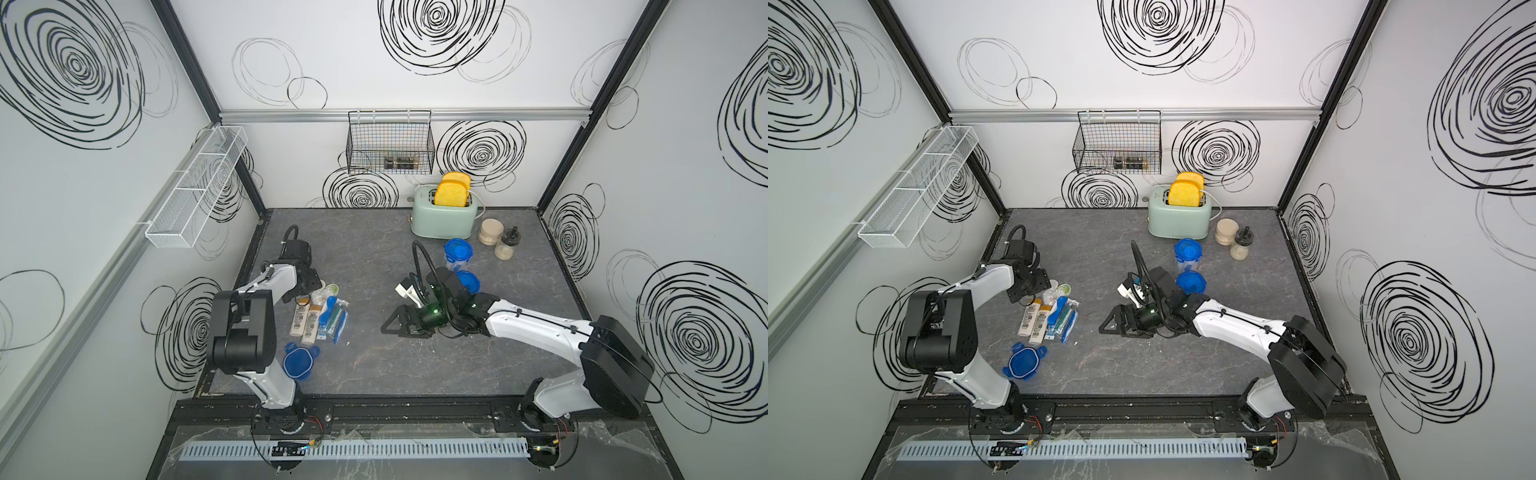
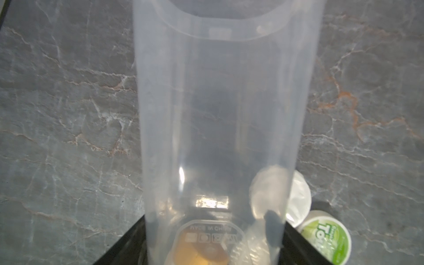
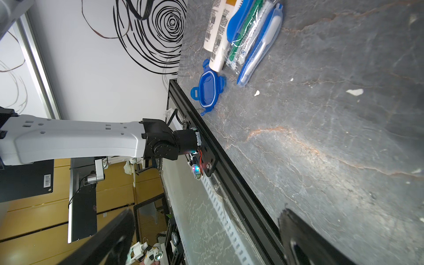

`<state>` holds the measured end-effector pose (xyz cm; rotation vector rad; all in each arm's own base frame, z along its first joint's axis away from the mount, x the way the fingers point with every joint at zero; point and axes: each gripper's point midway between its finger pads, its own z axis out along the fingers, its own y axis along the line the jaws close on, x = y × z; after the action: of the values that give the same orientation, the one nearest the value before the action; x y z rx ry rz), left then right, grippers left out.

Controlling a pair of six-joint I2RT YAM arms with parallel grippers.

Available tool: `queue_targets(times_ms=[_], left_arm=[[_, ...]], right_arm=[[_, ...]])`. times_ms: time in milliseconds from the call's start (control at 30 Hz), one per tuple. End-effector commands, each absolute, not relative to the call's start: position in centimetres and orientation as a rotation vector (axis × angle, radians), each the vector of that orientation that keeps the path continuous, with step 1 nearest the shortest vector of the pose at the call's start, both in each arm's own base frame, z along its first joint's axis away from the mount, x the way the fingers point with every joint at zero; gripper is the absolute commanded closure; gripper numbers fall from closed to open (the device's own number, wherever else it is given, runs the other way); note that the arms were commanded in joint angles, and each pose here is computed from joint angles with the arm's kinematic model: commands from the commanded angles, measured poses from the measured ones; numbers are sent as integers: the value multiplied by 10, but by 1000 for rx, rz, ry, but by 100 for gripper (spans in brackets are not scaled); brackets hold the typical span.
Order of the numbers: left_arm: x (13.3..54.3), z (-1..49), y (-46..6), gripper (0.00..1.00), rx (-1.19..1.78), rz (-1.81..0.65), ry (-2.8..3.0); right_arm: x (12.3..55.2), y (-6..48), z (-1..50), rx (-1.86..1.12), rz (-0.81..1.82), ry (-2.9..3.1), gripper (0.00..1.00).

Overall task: Take out toiletry kits
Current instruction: Place the container at the center of the board, then move the container to the center of the board.

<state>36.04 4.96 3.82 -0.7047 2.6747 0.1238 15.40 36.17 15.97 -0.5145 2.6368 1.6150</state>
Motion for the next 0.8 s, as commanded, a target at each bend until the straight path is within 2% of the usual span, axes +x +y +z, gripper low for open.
queue_targets(times_ms=[0, 133, 267, 433, 600, 767], left_arm=[[362, 44, 48, 18, -672, 117, 2682], [364, 65, 45, 18, -682, 71, 2621], [363, 111, 40, 17, -655, -5, 2487], [342, 180, 23, 16, -565, -154, 2296], [306, 218, -15, 5, -400, -368, 2128], [287, 216, -40, 4, -313, -486, 2130]], right_arm=[[149, 358, 165, -560, 1601, 2611, 0], [152, 354, 170, -587, 1552, 2577, 0], [158, 352, 180, -641, 1475, 2538, 0], [181, 341, 195, -750, 1199, 2492, 2], [233, 298, 210, -629, 852, 2469, 2], [284, 227, 224, -390, 572, 2412, 2]])
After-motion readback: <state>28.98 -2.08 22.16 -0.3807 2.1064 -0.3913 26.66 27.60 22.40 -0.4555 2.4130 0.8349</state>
